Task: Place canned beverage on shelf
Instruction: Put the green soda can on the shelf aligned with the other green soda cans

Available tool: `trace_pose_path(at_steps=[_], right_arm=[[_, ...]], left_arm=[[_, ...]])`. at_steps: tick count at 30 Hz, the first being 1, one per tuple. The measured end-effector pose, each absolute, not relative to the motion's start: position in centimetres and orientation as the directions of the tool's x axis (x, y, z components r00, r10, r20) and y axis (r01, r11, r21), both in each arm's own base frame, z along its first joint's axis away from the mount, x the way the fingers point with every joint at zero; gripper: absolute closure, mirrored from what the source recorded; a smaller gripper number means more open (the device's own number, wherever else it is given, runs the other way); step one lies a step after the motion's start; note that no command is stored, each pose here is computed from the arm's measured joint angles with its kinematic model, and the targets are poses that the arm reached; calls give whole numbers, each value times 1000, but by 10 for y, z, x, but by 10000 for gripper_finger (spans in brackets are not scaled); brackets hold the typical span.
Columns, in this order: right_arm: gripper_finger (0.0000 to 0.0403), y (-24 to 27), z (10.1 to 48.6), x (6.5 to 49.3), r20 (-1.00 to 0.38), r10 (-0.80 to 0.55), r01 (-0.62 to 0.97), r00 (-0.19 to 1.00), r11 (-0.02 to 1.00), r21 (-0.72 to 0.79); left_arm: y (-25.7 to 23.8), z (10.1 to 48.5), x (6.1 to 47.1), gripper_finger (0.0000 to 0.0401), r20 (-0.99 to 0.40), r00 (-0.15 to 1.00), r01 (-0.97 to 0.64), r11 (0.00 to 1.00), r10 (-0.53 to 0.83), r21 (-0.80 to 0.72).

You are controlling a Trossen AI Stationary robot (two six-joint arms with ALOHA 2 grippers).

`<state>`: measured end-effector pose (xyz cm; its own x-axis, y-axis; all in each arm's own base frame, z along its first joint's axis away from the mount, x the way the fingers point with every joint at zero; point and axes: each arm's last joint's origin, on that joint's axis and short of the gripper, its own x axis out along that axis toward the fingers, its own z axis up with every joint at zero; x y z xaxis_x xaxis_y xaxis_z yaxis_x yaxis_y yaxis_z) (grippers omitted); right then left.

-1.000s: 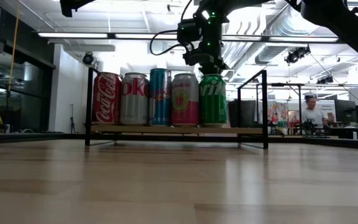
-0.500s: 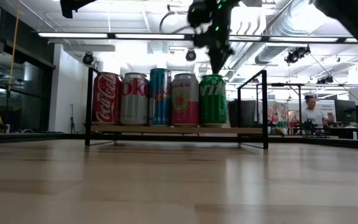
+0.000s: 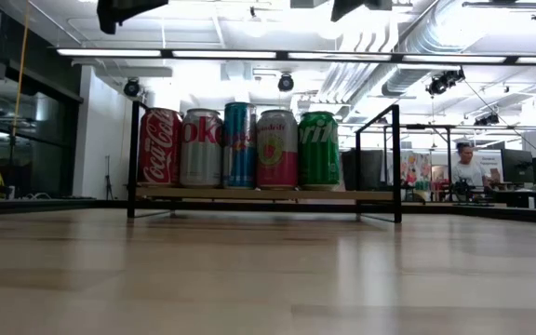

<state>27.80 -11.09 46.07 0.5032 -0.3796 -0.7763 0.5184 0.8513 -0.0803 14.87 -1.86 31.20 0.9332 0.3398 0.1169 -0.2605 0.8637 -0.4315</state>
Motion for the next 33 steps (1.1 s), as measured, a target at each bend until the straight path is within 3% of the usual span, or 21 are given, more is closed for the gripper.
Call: trace_pose_path(at_steps=[10,16,20,24,33], right_arm=[[403,-47,486,261,-683,-407,474,606,875,-101],[403,-31,484,257,-699,-440,492,563,858,-144],[403,-28,482,254,-704,-484,526,519,831,-183],[403,-28,479,250,-721,-498,541,481,816,-203],[403,-28,480,247,-725,-498,524,476,823,-221]], left_arm=[[-24,314,161,36,28,972,-210,914,234,-348],[-30,347,164,36,-292,950,-181,955,108,-236],[-46,356,165,36,-576,817,-150,967,3,-208],[-76,347,167,36,-768,636,-77,984,-76,-161],[-152,299,146,36,-930,321,37,984,-177,-174]])
